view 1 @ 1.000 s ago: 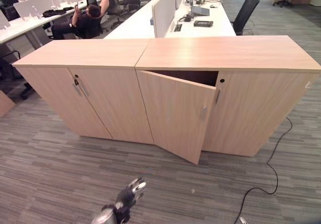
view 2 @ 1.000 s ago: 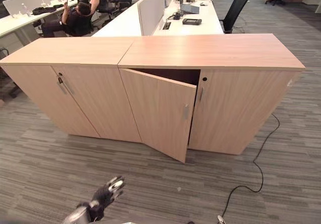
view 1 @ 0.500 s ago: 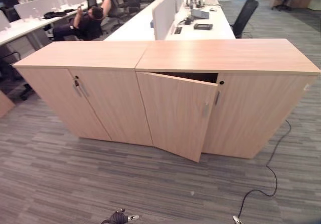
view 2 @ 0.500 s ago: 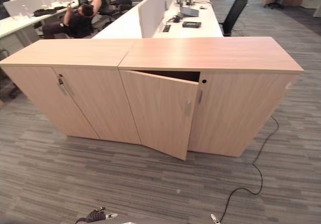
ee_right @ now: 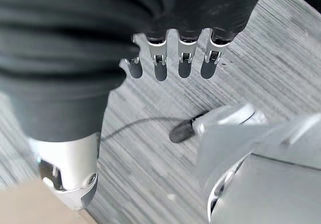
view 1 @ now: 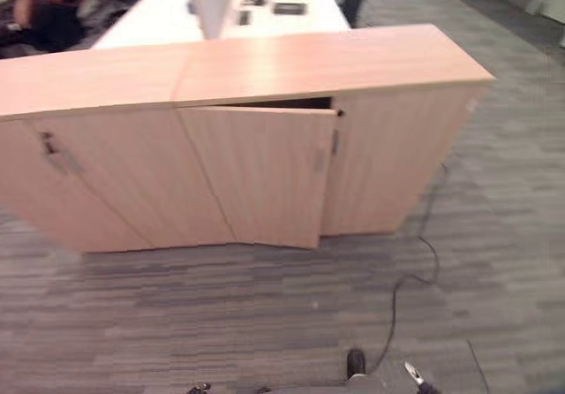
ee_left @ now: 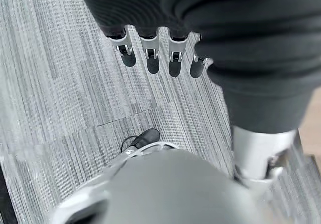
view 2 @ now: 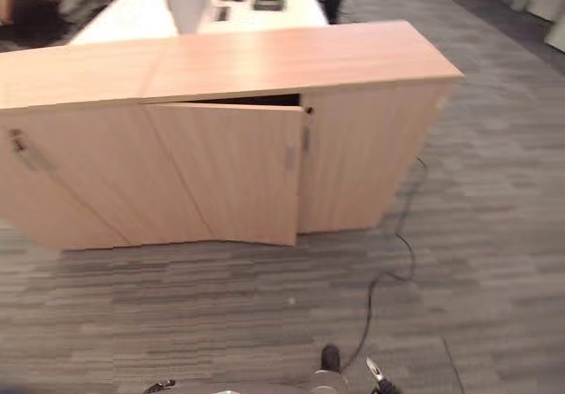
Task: Put the empty folder in the office cabinet
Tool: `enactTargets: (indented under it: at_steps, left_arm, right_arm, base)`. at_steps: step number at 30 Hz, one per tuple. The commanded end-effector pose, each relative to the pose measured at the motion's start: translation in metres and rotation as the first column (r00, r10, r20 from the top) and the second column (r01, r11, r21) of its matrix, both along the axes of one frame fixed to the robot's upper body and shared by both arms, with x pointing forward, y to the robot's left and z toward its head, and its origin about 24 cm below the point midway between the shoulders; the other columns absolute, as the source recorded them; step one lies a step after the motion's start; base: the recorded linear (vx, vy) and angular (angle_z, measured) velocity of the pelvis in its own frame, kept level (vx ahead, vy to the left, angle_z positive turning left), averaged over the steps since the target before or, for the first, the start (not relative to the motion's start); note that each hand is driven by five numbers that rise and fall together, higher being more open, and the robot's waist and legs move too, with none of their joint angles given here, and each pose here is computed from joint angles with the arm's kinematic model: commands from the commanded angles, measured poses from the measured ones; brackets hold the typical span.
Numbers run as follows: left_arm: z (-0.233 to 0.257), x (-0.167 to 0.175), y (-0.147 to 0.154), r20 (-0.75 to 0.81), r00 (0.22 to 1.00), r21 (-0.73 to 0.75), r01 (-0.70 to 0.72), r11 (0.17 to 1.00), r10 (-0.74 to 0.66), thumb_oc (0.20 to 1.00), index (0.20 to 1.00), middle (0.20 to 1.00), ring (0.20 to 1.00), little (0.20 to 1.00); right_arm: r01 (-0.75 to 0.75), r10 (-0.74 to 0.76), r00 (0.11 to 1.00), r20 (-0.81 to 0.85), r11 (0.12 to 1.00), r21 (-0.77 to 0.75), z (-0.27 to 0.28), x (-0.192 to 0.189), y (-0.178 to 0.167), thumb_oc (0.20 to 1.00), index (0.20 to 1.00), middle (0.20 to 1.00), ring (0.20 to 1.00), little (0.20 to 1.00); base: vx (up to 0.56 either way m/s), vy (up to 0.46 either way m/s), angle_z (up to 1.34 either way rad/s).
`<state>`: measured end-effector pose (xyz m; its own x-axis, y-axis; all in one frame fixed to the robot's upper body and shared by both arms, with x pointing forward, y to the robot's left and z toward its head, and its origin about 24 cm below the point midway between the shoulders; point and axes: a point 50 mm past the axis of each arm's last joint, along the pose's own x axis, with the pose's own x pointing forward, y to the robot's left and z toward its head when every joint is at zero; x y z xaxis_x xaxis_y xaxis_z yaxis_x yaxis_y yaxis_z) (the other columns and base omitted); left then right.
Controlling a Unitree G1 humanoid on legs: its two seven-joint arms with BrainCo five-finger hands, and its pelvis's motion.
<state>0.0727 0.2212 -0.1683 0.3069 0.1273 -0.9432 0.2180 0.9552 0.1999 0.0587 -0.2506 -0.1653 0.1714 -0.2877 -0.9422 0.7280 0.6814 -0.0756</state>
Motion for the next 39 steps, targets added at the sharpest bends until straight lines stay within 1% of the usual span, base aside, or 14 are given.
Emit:
enactTargets:
  at_steps: [1,3,4,6,7,9,10,13,15,16,21,26,29,39]
  left_arm:
    - [0.0,0.008,-0.002,0.004,1.0,-0.014,-0.003,1.0,0.003,1.0,1.0,1.0,1.0,1.0]
    - [0.0,0.007,-0.002,-0.004,1.0,-0.014,0.009,1.0,-0.009,1.0,1.0,1.0,1.0,1.0]
    - [0.001,0.011,-0.005,0.0,0.998,-0.006,0.062,0.998,-0.062,1.0,1.0,1.0,1.0,1.0]
    - [0.001,0.021,-0.015,0.012,0.972,0.019,0.233,0.972,-0.233,1.0,1.0,1.0,1.0,1.0]
    - [0.002,0.027,-0.022,0.018,0.937,0.041,0.349,0.936,-0.35,1.0,1.0,1.0,1.0,1.0]
    - [0.006,0.048,-0.032,0.066,0.875,0.103,0.473,0.875,-0.48,1.0,1.0,1.0,1.0,1.0]
    - [0.011,0.062,-0.036,0.123,0.89,0.125,0.424,0.897,-0.438,1.0,1.0,1.0,1.0,1.0]
    - [0.009,0.054,-0.027,0.124,0.942,0.117,0.299,0.947,-0.313,1.0,1.0,1.0,1.0,1.0]
    - [0.008,0.045,-0.016,0.128,0.978,0.119,0.151,0.981,-0.166,1.0,1.0,1.0,1.0,1.0]
    - [0.006,0.039,-0.018,0.124,0.983,0.103,0.127,0.987,-0.139,1.0,1.0,1.0,1.0,1.0]
    - [0.006,0.039,-0.019,0.146,0.983,0.085,0.099,0.991,-0.111,1.0,1.0,1.0,1.0,1.0]
    - [0.004,0.027,-0.015,0.131,0.988,0.093,0.068,0.993,-0.08,1.0,1.0,1.0,1.0,1.0]
    - [0.004,0.024,-0.013,0.128,0.99,0.084,0.042,0.996,-0.053,1.0,1.0,1.0,1.0,1.0]
    - [0.003,0.023,-0.018,0.106,0.985,0.059,0.132,0.99,-0.137,1.0,1.0,1.0,1.0,1.0]
  right_arm:
    - [-0.022,0.021,0.999,-0.031,1.0,-0.019,0.002,0.001,-0.006,1.0,1.0,1.0,1.0,1.0]
    - [-0.018,0.018,0.999,-0.039,1.0,-0.017,0.001,-0.002,-0.006,1.0,1.0,1.0,1.0,1.0]
    - [-0.035,0.034,0.999,-0.04,0.999,-0.017,0.001,-0.002,-0.004,1.0,1.0,1.0,1.0,1.0]
    - [-0.058,0.057,0.998,-0.035,0.998,-0.024,0.001,0.001,-0.004,1.0,1.0,1.0,1.0,1.0]
    - [-0.08,0.079,0.996,-0.033,0.996,-0.027,0.001,0.004,-0.003,1.0,1.0,1.0,1.0,1.0]
    - [-0.116,0.115,0.993,-0.029,0.992,-0.045,0.002,0.01,-0.001,1.0,1.0,1.0,1.0,1.0]
    - [-0.15,0.148,0.988,-0.032,0.987,-0.051,0.002,0.013,0.002,1.0,1.0,1.0,1.0,1.0]
    - [-0.169,0.167,0.985,-0.038,0.984,-0.058,0.001,0.011,0.002,1.0,1.0,1.0,1.0,1.0]
    - [-0.155,0.152,0.987,-0.056,0.986,-0.058,0.0,0.002,0.003,1.0,1.0,1.0,1.0,1.0]
    - [-0.168,0.163,0.984,-0.064,0.983,-0.073,0.001,0.002,-0.002,1.0,1.0,1.0,1.0,1.0]
    - [-0.205,0.198,0.977,-0.085,0.975,-0.09,0.003,0.0,-0.009,1.0,1.0,1.0,1.0,1.0]
    - [-0.192,0.187,0.981,-0.055,0.978,-0.087,0.002,0.003,-0.006,1.0,1.0,1.0,1.0,1.0]
    - [-0.23,0.226,0.973,-0.054,0.97,-0.083,0.002,0.004,-0.005,1.0,1.0,1.0,1.0,1.0]
    - [-0.271,0.267,0.962,-0.057,0.959,-0.086,0.004,0.012,-0.006,1.0,1.0,1.0,1.0,1.0]
  base:
    - [0.12,-0.192,-0.5]
    - [0.16,-0.211,-0.75]
    - [0.13,-0.22,-0.78]
    - [0.08,-0.178,-0.42]
    - [0.06,-0.165,-0.14]
    - [0.06,-0.248,-0.2]
    - [0.05,-0.334,-0.22]
    - [0.07,-0.298,-0.24]
    - [0.07,-0.277,-0.24]
    - [0.01,-0.128,-0.17]
    - [0.0,0.038,-0.02]
    - [0.05,0.089,-0.39]
    - [0.05,0.079,-0.06]
    - [0.03,0.056,0.0]
